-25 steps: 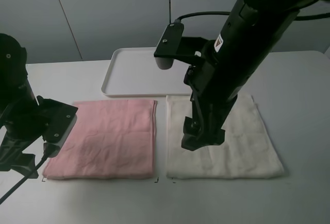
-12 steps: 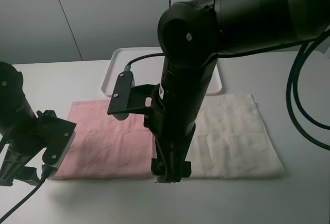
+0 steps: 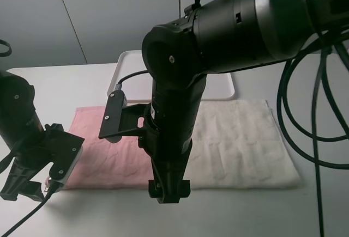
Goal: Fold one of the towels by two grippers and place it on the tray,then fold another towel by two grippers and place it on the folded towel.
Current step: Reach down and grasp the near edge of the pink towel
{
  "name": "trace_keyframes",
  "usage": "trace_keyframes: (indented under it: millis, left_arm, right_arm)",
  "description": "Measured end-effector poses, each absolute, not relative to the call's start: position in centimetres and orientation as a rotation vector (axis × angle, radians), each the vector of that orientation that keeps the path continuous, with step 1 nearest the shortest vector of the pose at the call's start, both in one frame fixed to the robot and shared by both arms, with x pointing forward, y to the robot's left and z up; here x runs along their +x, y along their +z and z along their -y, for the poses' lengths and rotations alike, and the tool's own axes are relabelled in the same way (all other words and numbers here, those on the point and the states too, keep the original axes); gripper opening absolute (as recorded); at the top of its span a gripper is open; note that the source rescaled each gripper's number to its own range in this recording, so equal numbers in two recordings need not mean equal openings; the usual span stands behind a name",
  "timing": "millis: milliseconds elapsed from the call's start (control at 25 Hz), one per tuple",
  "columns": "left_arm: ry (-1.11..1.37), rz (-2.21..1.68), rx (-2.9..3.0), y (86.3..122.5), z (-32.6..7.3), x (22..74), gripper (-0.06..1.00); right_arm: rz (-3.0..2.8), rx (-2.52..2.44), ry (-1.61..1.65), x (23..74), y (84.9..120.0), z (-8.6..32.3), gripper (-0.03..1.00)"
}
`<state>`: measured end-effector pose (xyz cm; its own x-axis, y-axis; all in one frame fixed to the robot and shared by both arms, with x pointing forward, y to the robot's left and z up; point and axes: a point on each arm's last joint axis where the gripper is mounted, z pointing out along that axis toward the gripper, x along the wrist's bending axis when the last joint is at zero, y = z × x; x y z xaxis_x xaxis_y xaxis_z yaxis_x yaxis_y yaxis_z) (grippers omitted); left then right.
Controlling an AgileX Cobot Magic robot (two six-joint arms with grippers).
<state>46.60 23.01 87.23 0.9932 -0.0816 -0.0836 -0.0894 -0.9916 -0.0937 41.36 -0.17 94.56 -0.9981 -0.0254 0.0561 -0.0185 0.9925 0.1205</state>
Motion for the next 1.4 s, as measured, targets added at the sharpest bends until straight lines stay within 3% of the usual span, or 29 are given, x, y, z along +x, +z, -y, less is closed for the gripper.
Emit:
trace_keyframes:
  millis: [800,1400]
  left_arm:
    - [0.131,-0.149,-3.014,86.9,-23.0,46.6,1.00]
    - [0.127,-0.171,-3.004,86.8,-23.1,46.7,1.00]
  right_arm:
    - [3.053,0.219,-0.163,41.3,88.7,-3.8,1.00]
    - [3.067,0.268,-0.033,41.7,86.1,-3.7,1.00]
